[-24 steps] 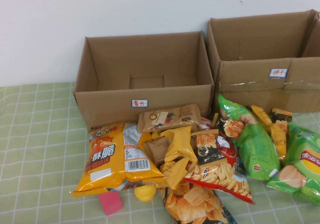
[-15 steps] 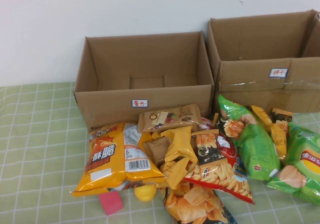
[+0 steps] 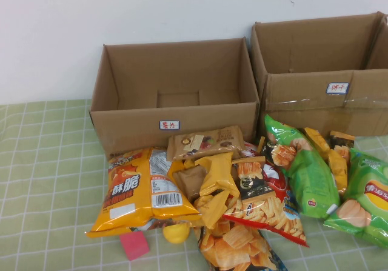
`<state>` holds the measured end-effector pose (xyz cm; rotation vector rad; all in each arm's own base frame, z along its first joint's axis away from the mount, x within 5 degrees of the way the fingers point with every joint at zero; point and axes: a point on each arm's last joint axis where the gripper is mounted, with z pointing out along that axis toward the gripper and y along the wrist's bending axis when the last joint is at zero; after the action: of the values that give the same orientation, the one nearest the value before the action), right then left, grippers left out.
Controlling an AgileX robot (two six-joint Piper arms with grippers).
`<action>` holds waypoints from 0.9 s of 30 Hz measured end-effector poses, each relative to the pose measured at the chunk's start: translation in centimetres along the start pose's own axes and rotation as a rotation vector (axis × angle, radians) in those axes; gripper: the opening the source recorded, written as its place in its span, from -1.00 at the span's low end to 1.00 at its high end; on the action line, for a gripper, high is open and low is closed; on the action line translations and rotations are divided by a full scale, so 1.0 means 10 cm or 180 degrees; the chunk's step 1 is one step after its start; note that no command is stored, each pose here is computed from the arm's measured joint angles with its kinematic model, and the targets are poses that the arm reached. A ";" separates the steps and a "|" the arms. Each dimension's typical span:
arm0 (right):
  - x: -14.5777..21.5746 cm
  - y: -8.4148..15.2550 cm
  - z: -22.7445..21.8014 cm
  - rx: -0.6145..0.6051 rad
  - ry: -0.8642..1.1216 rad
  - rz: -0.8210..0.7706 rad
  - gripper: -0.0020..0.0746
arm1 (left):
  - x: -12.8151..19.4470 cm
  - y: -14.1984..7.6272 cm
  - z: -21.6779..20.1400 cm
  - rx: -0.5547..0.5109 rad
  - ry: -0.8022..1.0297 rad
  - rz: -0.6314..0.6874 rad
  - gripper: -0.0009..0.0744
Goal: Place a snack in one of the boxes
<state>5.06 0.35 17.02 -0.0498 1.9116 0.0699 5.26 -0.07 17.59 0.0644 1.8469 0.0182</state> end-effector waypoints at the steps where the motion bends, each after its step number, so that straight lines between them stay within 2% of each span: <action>1: 0.00 0.00 0.00 0.0000 0.0000 0.0000 -0.95 | 0.00 0.00 0.00 0.0000 0.0000 0.0000 -0.98; 14: 0.00 0.00 0.00 0.0000 0.0000 0.0000 -0.95 | 0.00 0.00 0.00 0.0000 0.0000 0.0000 -0.98; 18: -0.02 0.00 0.01 -0.0007 -0.0125 0.0000 -0.95 | -0.05 0.00 0.00 -0.0008 -0.0200 0.0019 -0.98; 22: -0.18 0.01 -0.01 -0.0032 -0.0747 -0.0028 -0.95 | -0.24 0.00 -0.03 -0.0015 -0.0898 0.0027 -0.98; 27: -0.44 0.03 -0.12 -0.0091 -0.1726 -0.0025 -0.95 | -0.58 0.00 -0.21 -0.0024 -0.2257 0.0034 -0.98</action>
<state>5.44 0.53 21.58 -0.0516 1.3686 0.0948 4.79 -0.31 23.78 0.0650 1.1377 0.0079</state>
